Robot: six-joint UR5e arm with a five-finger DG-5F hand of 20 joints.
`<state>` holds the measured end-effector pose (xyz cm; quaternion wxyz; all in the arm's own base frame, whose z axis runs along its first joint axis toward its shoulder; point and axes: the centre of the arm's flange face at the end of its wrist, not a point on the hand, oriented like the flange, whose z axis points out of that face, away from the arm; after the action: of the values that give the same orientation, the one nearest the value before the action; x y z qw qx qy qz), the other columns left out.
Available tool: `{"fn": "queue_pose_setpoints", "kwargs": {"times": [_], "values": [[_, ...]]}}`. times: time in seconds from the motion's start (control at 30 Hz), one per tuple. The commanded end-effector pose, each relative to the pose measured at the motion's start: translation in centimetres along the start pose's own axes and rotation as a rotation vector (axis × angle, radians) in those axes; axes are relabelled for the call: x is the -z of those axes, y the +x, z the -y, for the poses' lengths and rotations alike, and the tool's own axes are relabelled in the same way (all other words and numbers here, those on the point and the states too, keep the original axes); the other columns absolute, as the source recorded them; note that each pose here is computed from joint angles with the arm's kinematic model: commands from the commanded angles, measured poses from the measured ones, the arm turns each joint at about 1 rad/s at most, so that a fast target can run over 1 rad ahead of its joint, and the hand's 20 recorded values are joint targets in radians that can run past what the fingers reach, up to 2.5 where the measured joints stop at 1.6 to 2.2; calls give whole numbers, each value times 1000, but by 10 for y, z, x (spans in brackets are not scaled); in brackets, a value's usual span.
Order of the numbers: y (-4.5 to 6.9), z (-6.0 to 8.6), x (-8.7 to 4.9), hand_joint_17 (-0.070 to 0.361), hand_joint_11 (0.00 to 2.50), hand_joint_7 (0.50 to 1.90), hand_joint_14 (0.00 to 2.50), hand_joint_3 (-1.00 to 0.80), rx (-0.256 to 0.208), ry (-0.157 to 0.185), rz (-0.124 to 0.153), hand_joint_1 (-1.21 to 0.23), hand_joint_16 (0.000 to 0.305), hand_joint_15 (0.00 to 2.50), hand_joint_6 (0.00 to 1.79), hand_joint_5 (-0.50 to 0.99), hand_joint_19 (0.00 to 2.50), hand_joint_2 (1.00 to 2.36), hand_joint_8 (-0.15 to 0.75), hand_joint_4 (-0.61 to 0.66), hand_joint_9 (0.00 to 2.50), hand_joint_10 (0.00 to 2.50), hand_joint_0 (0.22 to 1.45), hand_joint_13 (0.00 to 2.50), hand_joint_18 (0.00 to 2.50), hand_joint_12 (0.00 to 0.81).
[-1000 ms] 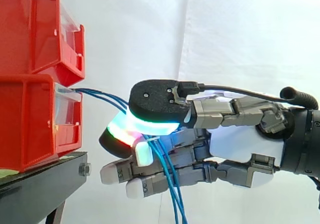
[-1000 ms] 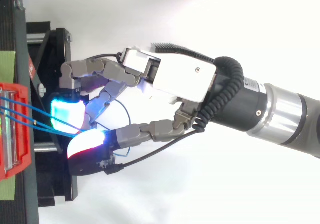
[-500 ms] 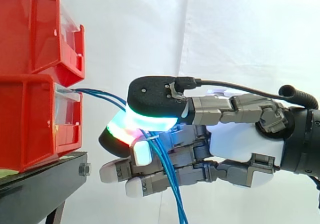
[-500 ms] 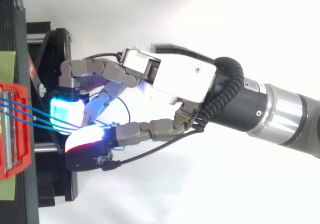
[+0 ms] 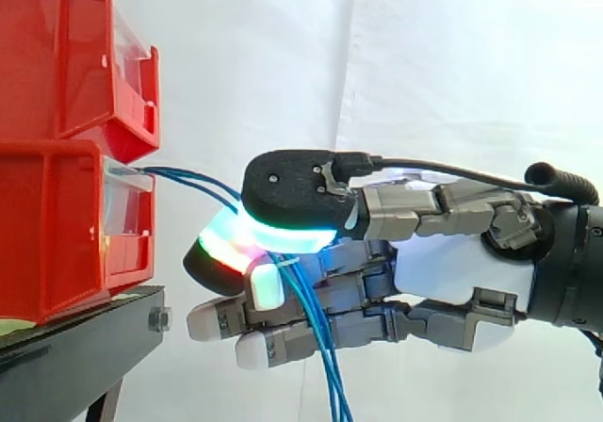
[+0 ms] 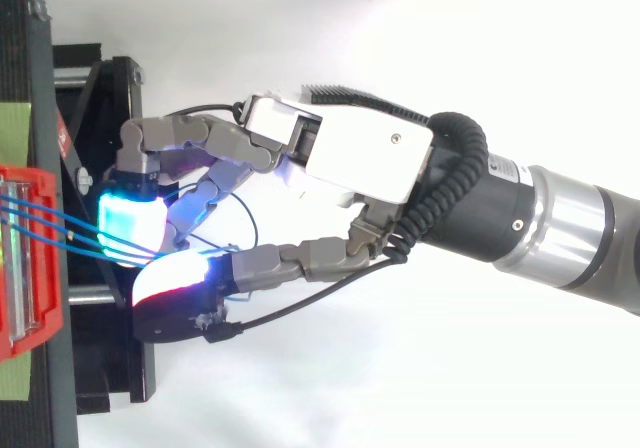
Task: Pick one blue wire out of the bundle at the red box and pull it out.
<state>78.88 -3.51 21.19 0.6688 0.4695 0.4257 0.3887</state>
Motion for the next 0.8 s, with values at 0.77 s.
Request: {"fn": "queue_pose_setpoints", "kwargs": {"times": [0.77], "values": [[1,1,1,110,763,1244,16,-150,2,2,-4,-817,49,380,833,-127,508,1022,222,92,955,29,580,508,387,325]]}}
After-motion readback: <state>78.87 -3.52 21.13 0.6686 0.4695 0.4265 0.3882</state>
